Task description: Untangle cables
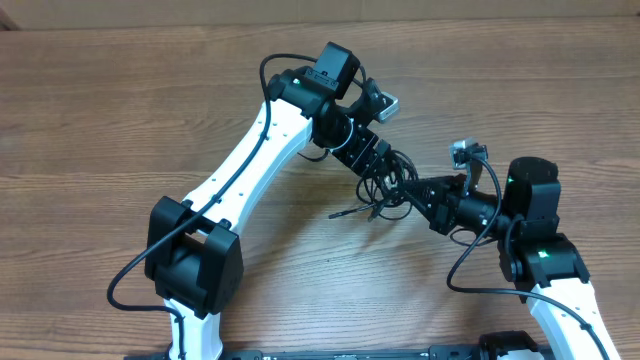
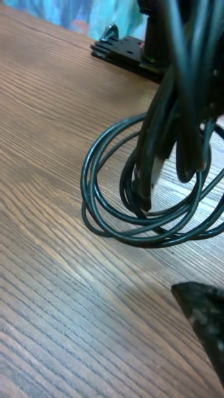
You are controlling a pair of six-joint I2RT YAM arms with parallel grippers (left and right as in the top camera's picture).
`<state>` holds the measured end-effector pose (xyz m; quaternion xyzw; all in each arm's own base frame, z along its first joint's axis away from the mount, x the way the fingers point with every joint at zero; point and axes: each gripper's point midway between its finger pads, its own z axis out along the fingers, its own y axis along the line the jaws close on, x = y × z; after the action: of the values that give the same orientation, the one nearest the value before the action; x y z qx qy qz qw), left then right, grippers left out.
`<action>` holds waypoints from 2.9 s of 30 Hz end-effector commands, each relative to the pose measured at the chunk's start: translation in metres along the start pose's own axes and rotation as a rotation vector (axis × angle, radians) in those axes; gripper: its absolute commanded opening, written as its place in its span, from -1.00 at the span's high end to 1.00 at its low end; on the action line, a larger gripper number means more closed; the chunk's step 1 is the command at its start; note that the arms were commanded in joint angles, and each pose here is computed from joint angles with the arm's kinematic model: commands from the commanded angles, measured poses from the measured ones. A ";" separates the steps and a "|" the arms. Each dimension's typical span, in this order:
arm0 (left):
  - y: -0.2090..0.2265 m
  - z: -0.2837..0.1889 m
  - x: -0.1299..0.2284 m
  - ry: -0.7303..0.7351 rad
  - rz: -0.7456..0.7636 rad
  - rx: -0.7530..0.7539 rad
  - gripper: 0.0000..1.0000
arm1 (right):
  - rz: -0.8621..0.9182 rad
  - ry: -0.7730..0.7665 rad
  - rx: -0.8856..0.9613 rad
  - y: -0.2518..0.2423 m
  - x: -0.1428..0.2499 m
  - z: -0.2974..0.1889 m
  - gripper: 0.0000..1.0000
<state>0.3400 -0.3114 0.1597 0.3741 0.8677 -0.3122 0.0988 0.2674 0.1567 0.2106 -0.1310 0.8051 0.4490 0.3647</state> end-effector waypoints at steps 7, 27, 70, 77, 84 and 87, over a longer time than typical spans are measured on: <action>-0.012 -0.010 -0.011 -0.043 0.058 0.014 0.34 | -0.074 0.002 -0.196 0.038 -0.007 -0.005 0.93; 0.068 -0.084 0.012 -0.101 -0.218 -0.150 0.90 | 0.413 -0.058 0.905 -0.135 0.044 -0.069 0.59; 0.071 -0.028 -0.012 -0.127 -0.508 -0.094 -0.99 | 0.246 0.056 0.851 -0.128 0.049 -0.063 -0.50; 0.049 0.044 -0.025 -0.055 -0.863 0.124 -1.00 | 0.247 0.056 0.851 -0.128 0.049 -0.063 -0.53; 0.062 0.095 -0.009 0.014 -1.045 0.070 -0.79 | 0.248 0.059 0.852 -0.128 0.050 -0.063 -0.53; 0.073 0.095 -0.029 -0.075 -0.988 0.070 -0.14 | 0.250 0.062 0.852 -0.128 0.051 -0.063 -0.53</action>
<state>0.3885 -0.3463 0.0611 -0.0645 0.9301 -0.3559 -0.0647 0.2682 0.0409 0.1088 0.1158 0.9415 0.1183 0.2936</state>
